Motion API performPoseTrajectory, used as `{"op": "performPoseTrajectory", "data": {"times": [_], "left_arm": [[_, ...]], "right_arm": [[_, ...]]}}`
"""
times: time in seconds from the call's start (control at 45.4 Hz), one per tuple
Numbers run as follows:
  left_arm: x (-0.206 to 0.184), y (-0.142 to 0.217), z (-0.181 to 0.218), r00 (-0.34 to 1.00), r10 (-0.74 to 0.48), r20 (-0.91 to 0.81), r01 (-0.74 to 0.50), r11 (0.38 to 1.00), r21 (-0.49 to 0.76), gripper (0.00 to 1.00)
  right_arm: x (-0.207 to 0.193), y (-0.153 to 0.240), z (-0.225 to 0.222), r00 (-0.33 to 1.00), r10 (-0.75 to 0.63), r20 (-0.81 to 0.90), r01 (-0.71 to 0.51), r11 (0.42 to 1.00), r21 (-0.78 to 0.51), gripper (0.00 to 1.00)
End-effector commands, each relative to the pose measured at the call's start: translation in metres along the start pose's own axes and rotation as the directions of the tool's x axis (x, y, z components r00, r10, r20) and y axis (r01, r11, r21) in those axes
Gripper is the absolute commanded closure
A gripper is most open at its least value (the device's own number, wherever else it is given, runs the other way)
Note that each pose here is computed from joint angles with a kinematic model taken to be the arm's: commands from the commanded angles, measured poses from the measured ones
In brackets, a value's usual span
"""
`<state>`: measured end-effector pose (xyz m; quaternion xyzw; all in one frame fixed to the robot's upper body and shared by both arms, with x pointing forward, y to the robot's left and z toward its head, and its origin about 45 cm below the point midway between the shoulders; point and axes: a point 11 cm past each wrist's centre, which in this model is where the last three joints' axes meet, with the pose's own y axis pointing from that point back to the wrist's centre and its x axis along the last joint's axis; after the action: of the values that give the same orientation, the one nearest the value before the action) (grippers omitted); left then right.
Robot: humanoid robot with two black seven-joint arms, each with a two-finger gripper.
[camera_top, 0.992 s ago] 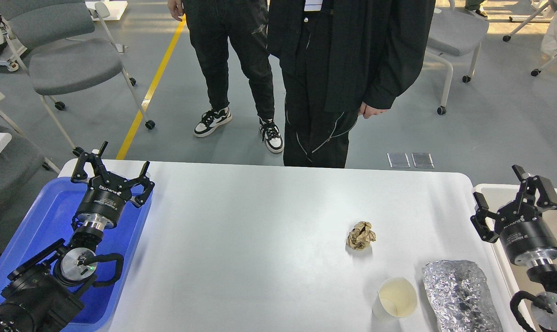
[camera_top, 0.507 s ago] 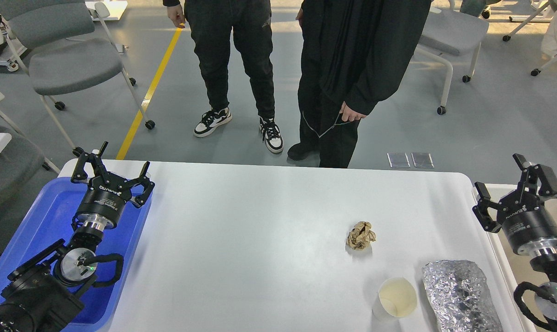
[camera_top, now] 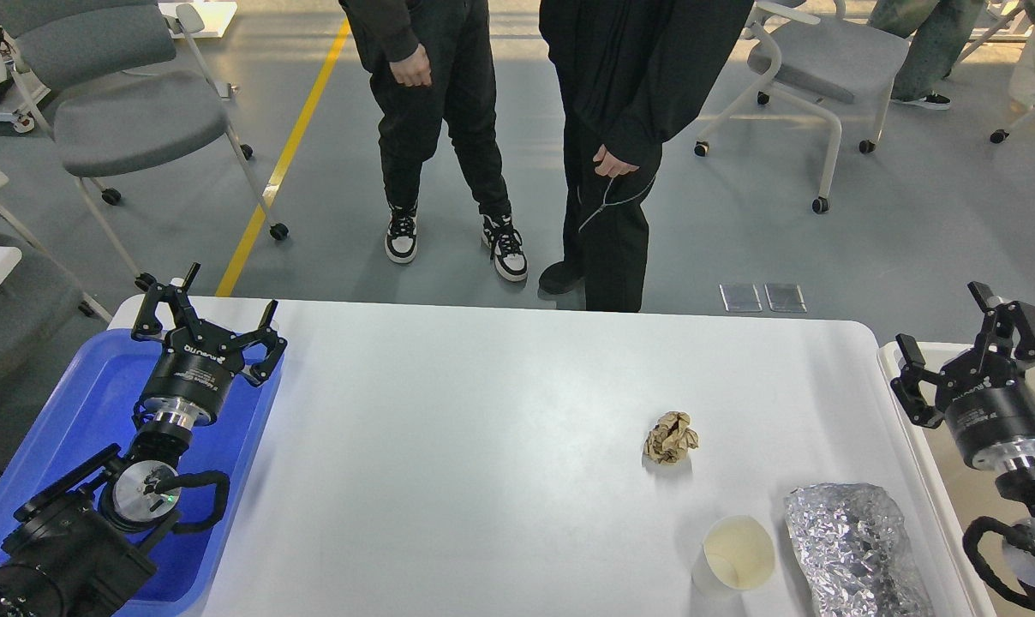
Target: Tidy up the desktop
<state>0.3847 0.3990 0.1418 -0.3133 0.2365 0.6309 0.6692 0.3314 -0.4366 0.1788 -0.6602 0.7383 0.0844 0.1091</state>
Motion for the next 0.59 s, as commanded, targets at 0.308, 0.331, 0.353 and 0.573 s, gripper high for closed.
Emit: {"op": "performPoseTrajectory", "data": {"times": [0.308,0.331,0.353,0.573], "left_arm": [[-0.001,-0.001,0.0,1.0,-0.007,-0.002,0.007,1.0,0.001,0.0],[-0.001,-0.001,0.0,1.0,-0.007,-0.002,0.007,1.0,0.001,0.0],[-0.001,-0.001,0.0,1.0,-0.007,-0.002,0.007,1.0,0.001,0.0],[-0.001,-0.001,0.0,1.0,-0.007,-0.002,0.007,1.0,0.001,0.0]], "right_arm": [[-0.024,-0.011,-0.005,0.996,-0.082,-0.019,0.08,0.993,-0.084,0.0],[-0.027,-0.011,-0.007,0.994,-0.101,-0.031,0.097,0.989,-0.113,0.0],[-0.031,-0.011,-0.008,0.992,-0.122,-0.04,0.115,0.983,-0.142,0.0],[-0.058,-0.013,-0.025,0.936,-0.282,-0.212,0.231,0.944,-0.237,0.0]]}}
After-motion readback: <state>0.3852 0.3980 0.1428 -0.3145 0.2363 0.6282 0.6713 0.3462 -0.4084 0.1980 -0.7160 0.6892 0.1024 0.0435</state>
